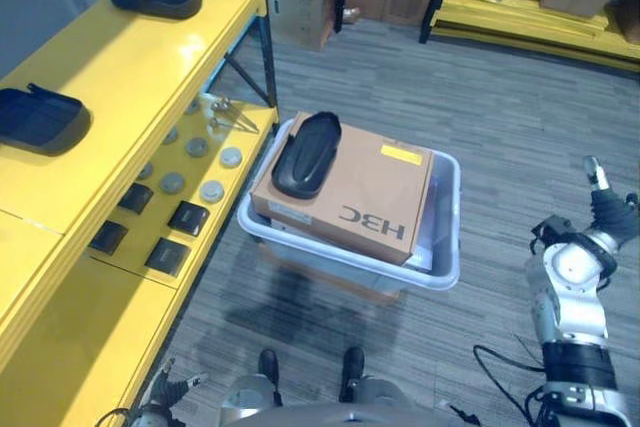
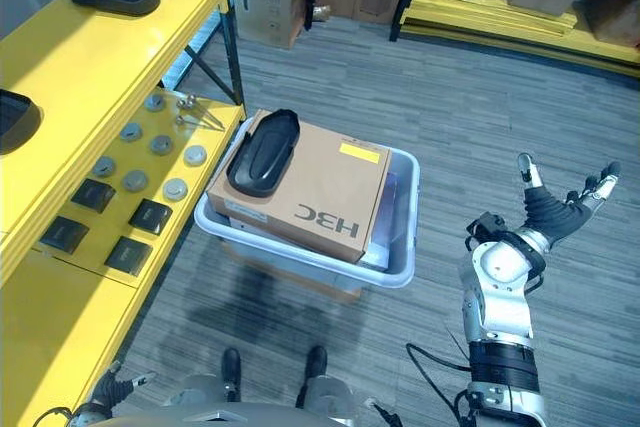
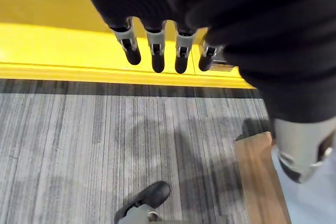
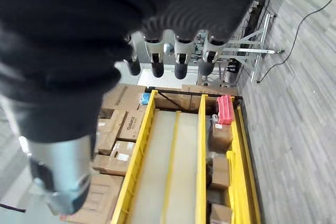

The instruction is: Move parts from the plastic box to the shelf.

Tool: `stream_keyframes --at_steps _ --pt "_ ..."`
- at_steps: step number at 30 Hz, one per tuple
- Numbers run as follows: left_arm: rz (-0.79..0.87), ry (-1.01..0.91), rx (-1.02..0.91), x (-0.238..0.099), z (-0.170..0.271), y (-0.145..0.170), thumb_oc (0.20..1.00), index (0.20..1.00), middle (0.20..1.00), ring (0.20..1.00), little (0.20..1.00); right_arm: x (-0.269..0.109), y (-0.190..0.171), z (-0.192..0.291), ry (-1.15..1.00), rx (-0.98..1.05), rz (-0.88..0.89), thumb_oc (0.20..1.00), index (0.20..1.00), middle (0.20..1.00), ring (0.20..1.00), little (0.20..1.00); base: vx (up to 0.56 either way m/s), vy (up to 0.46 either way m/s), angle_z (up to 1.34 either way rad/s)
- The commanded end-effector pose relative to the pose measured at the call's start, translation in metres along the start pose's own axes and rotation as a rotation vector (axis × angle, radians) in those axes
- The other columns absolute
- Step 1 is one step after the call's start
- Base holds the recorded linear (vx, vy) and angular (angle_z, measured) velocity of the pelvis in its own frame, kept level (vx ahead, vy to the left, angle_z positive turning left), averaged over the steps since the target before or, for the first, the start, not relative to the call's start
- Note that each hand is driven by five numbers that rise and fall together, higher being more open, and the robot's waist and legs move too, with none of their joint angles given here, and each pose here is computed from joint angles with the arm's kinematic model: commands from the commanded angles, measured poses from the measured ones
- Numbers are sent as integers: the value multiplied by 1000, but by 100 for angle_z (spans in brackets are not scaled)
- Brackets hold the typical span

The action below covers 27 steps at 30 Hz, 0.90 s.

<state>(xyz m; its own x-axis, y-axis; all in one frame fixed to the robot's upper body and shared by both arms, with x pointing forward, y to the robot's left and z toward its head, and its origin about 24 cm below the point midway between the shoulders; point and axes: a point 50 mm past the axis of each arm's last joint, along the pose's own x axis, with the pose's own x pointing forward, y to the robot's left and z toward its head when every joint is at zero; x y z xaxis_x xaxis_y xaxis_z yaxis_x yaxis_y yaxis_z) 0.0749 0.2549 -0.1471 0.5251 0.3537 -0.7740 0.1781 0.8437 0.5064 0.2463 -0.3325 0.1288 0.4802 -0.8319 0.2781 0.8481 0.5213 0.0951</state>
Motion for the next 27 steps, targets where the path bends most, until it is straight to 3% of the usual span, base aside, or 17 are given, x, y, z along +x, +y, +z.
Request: stream_keyframes --at_steps 1,8,15,27 --pt "14 -15 38 -1 -1 0 1000 1000 1000 1000 1000 13 15 17 -87 -68 103 1000 1000 1000 1000 1000 -12 38 4" --pt "14 -132 44 12 31 13 1000 1000 1000 1000 1000 57 72 35 -83 -116 161 1000 1000 1000 1000 1000 -203 86 28" --pt "-31 -186 37 11 40 4 1000 1000 1000 1000 1000 67 99 51 -80 -139 194 1000 1000 1000 1000 1000 -100 98 30" --pt "-54 -214 9 8 42 0 1000 1000 1000 1000 1000 70 104 46 0 -148 181 1000 1000 1000 1000 1000 0 51 11"
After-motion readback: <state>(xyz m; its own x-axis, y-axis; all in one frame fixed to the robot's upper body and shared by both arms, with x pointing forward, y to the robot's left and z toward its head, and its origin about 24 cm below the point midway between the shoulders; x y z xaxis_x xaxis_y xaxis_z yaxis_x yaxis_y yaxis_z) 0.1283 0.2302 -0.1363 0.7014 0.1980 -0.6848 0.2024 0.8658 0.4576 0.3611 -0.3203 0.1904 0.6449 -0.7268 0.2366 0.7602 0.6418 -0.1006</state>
